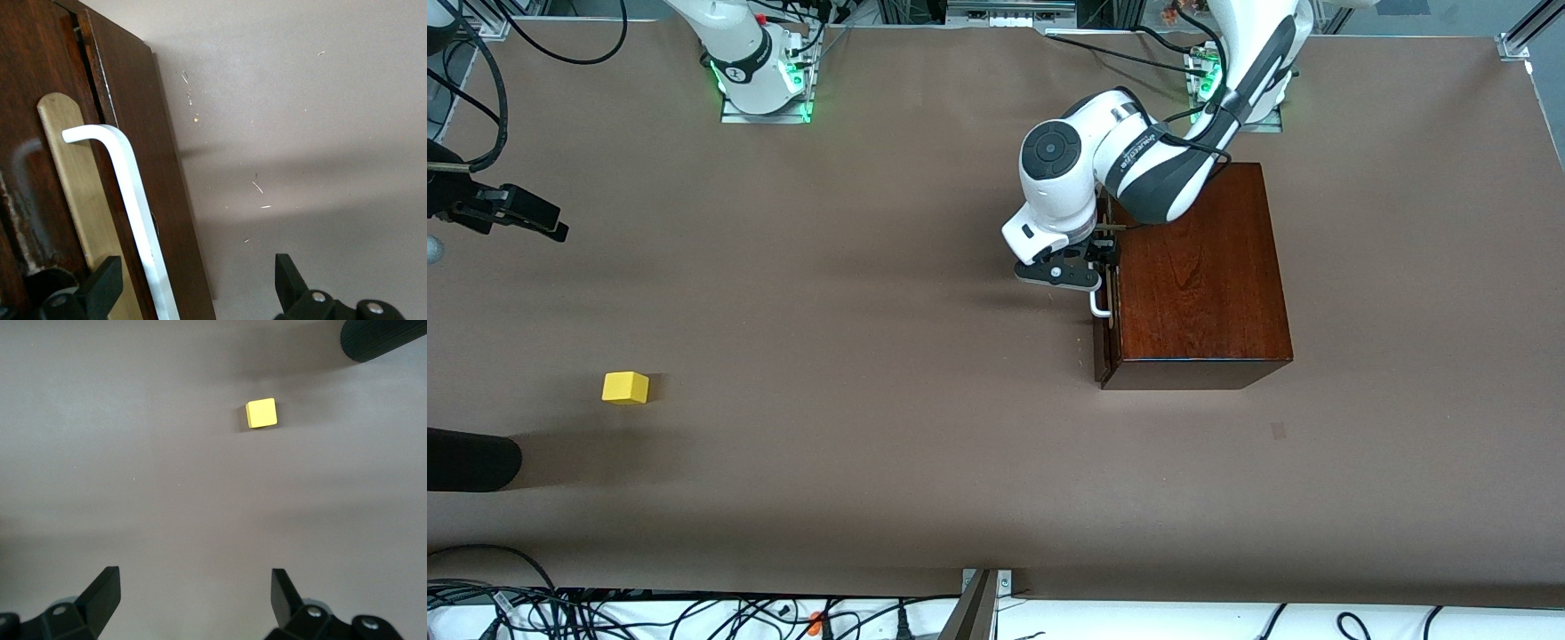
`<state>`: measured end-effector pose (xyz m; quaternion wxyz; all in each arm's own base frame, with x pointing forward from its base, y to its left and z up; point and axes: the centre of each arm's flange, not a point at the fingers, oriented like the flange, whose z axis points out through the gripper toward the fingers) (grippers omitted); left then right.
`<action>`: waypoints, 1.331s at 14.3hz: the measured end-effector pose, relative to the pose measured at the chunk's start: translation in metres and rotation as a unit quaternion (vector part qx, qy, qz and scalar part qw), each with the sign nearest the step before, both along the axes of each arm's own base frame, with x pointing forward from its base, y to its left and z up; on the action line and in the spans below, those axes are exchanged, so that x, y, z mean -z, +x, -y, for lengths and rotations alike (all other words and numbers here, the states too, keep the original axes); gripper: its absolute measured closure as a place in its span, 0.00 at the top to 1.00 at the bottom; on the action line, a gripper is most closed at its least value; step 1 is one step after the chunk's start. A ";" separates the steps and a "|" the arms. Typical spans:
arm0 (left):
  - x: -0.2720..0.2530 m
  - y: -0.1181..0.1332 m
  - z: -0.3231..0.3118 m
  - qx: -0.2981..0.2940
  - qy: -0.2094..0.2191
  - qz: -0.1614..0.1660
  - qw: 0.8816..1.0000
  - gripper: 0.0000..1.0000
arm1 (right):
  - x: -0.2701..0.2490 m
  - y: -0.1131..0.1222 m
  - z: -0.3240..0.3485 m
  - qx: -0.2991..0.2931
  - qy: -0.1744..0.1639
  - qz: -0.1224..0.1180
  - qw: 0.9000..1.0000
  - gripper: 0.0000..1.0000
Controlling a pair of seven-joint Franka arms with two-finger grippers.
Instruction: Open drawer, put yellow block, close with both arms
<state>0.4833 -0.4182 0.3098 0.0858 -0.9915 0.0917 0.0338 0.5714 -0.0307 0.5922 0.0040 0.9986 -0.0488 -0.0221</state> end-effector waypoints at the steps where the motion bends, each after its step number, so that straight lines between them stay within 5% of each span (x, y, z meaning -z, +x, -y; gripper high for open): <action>1: 0.000 0.000 0.000 -0.002 0.000 0.001 1.000 1.00 | 0.000 0.000 0.000 0.000 0.000 0.000 1.000 1.00; 19: 0.028 -0.013 0.026 0.013 -0.008 0.001 1.000 1.00 | 0.000 0.000 0.000 0.000 0.000 0.000 1.000 1.00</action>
